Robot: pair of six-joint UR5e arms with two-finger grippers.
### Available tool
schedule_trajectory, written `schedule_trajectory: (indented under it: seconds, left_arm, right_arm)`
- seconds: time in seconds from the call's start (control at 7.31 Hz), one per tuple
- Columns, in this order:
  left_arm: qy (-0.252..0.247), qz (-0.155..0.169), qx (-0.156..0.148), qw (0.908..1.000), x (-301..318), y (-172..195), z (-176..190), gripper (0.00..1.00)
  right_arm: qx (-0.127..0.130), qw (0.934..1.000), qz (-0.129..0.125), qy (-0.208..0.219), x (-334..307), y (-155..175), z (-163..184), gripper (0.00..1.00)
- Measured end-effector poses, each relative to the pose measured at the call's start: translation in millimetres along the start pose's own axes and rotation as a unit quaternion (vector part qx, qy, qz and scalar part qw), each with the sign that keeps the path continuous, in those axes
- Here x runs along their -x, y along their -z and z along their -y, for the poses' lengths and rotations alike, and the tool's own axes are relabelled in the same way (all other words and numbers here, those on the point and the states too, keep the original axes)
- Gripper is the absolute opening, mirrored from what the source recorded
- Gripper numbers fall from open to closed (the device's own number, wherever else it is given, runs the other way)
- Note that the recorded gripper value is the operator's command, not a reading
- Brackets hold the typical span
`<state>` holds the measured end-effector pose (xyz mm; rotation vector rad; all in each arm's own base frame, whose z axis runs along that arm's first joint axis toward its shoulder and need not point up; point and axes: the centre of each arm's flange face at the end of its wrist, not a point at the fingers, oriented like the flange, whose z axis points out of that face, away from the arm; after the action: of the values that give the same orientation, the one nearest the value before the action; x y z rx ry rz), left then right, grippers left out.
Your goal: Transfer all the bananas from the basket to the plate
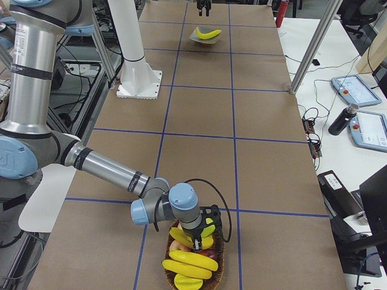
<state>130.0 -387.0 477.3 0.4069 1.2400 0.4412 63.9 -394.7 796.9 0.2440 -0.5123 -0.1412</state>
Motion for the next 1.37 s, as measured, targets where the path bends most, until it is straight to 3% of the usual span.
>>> schedule_trajectory:
  seconds: [0.55,0.96,1.09,1.37]
  left_arm:
    - [0.003,0.000,0.001,1.0000,0.9,-0.4,-0.4,1.00]
    - [0.007,-0.005,0.000,1.0000,-2.8,-1.0,4.3,1.00]
    - [0.013,-0.008,-0.003,0.9999,-7.3,-2.3,12.8,1.00]
    - [0.033,-0.022,-0.014,0.9991,-25.8,-7.4,43.7,1.00]
  right_arm:
    - [-0.029,0.9993,-0.018,0.013,8.7,35.3,27.1,0.00]
    - [-0.033,0.9992,-0.012,-0.017,56.2,131.1,80.8,0.00]
    - [-0.045,0.9978,0.005,-0.048,73.9,158.0,100.9,0.00]
    - [-0.063,0.9901,0.072,-0.103,108.8,188.5,137.3,0.00]
